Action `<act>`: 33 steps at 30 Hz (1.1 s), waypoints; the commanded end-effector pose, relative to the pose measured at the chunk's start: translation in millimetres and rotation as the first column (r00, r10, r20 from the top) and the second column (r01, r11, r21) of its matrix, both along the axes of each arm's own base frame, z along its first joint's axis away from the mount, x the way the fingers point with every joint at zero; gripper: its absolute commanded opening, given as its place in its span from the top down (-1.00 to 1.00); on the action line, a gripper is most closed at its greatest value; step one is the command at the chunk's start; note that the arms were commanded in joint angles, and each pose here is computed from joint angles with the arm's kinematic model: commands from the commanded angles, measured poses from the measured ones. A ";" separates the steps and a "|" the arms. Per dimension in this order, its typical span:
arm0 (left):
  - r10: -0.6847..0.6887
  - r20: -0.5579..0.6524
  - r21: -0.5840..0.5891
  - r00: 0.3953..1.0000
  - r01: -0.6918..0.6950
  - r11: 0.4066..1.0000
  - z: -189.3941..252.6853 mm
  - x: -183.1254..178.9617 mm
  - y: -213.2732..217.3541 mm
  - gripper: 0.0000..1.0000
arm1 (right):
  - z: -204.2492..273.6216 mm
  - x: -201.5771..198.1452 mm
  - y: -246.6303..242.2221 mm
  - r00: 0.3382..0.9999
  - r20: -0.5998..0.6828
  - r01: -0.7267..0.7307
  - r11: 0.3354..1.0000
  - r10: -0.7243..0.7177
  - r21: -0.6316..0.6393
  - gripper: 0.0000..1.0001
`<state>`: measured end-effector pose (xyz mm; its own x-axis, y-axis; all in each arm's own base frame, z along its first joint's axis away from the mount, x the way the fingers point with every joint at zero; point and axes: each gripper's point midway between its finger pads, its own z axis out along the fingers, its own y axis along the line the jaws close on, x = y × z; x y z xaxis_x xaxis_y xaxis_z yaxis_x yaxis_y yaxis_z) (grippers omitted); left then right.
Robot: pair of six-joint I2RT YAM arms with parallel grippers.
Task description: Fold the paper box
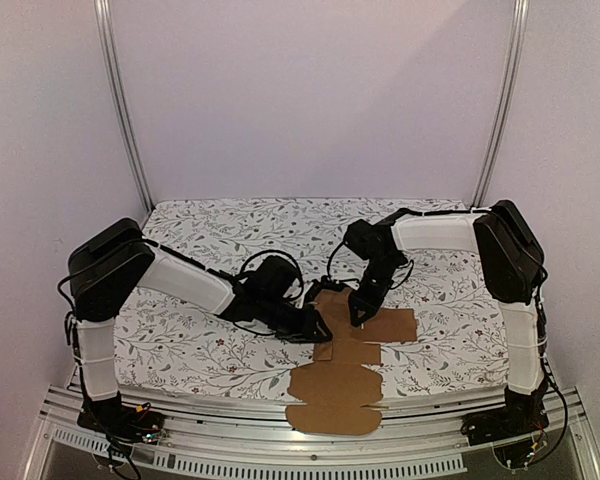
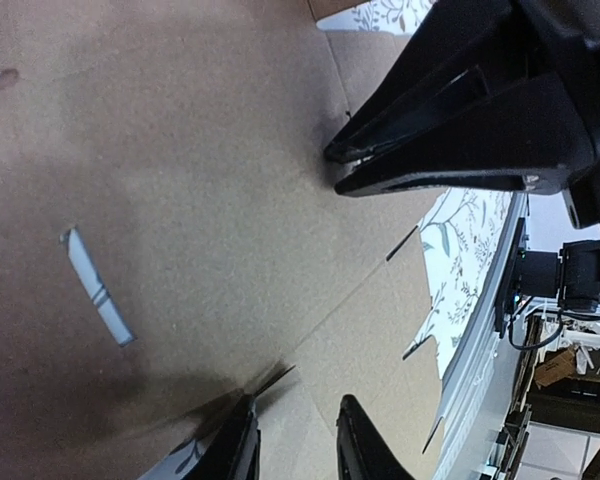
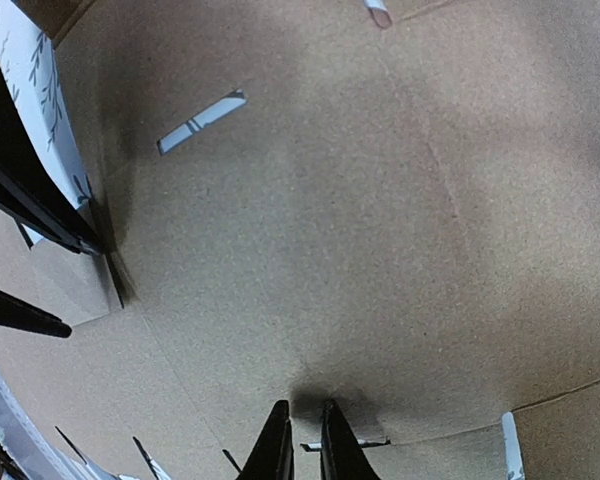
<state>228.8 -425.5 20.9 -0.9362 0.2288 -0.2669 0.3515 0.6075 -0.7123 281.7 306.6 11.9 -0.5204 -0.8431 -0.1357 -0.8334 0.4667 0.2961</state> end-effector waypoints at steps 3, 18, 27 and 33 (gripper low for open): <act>-0.038 0.007 0.160 0.999 0.037 0.986 -50.5 -18.7 4.3 0.46 | -43.7 -17.2 -10.1 0.996 -0.091 -0.001 0.997 -0.007 -0.082 0.81; -0.060 0.095 0.305 0.994 0.028 0.952 -85.9 -20.0 26.2 0.61 | 66.9 -23.7 0.5 0.999 0.025 -0.047 0.984 0.044 0.171 0.61; -0.110 0.258 0.337 0.960 0.017 0.941 -84.1 -13.5 23.4 0.86 | 70.4 -40.7 -11.3 0.995 0.045 -0.098 0.977 0.091 0.189 0.57; -0.163 0.349 0.389 0.923 0.016 0.921 -90.6 -17.5 24.5 0.98 | 72.8 -56.0 -8.9 0.989 0.040 -0.150 0.956 0.144 0.252 0.63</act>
